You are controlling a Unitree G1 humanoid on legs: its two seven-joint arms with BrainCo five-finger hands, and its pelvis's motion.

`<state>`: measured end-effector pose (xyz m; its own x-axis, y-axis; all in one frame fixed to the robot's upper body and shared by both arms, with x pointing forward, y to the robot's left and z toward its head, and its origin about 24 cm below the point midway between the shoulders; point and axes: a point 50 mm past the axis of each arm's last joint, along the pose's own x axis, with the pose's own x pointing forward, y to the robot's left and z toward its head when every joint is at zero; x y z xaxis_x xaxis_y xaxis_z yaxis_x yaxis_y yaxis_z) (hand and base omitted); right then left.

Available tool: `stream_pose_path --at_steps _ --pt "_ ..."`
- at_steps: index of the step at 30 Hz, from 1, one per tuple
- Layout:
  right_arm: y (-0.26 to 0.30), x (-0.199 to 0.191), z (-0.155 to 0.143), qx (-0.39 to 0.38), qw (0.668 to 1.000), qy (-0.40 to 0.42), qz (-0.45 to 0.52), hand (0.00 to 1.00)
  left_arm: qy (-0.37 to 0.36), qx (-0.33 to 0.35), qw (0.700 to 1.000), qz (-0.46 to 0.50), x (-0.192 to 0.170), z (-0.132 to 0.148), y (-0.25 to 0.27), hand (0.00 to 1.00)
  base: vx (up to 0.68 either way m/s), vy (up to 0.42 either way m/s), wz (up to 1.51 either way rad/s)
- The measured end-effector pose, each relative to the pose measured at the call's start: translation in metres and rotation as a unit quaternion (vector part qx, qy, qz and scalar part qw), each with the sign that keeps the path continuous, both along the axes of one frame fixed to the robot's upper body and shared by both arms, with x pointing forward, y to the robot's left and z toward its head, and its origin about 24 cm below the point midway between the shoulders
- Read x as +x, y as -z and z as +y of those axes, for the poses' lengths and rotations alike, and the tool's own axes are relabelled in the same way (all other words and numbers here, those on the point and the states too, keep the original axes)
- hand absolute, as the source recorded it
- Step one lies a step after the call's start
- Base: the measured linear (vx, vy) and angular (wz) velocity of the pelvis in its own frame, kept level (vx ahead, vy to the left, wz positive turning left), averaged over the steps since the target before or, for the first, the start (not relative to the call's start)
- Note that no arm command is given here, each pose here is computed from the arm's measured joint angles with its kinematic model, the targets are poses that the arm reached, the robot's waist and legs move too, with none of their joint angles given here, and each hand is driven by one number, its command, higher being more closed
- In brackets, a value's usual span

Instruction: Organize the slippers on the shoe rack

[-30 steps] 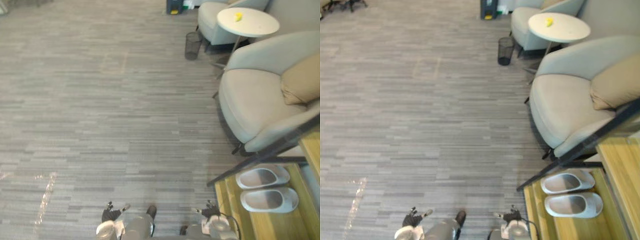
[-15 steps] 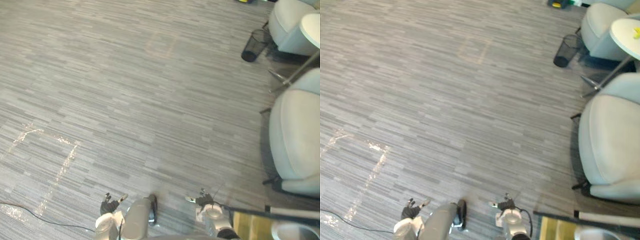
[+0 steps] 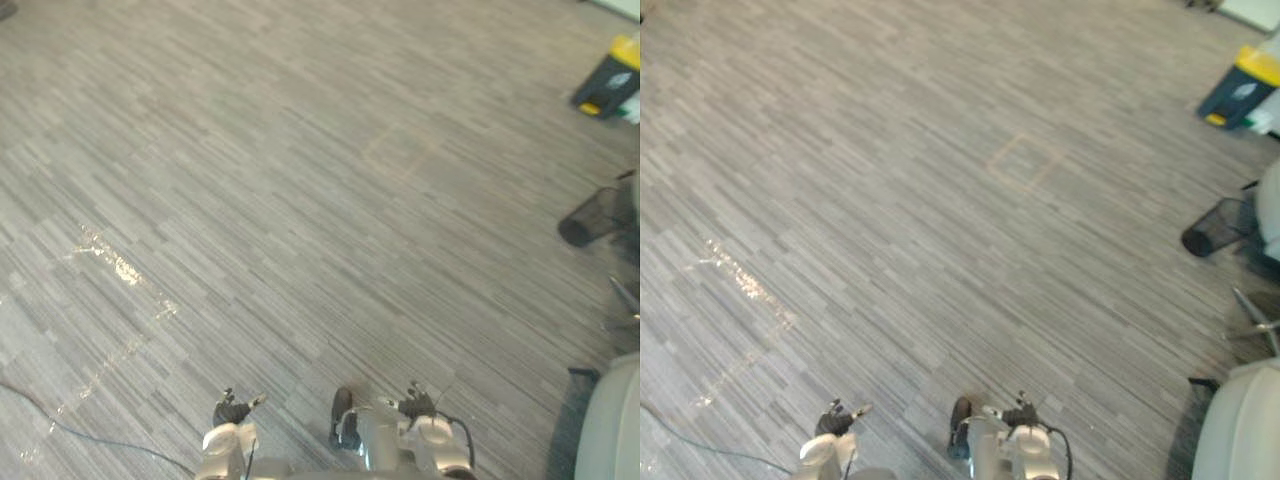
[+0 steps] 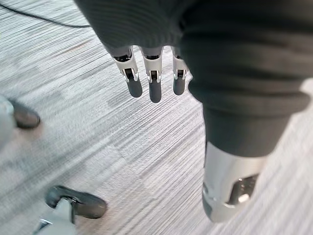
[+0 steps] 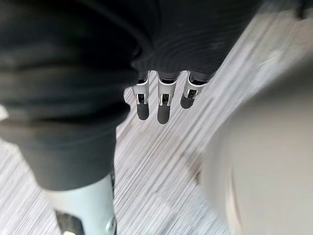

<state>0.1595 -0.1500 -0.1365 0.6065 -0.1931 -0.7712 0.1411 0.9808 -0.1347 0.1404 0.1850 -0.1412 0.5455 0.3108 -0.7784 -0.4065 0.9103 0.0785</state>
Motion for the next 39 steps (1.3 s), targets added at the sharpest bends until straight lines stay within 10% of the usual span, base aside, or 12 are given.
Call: stream_pose_path --at_steps 39 --pt "0.006 -0.007 0.006 0.002 0.999 -0.013 0.033 0.00 -0.031 0.002 1.000 -0.003 -0.011 0.007 -0.001 0.00 0.57 0.090 -0.26"
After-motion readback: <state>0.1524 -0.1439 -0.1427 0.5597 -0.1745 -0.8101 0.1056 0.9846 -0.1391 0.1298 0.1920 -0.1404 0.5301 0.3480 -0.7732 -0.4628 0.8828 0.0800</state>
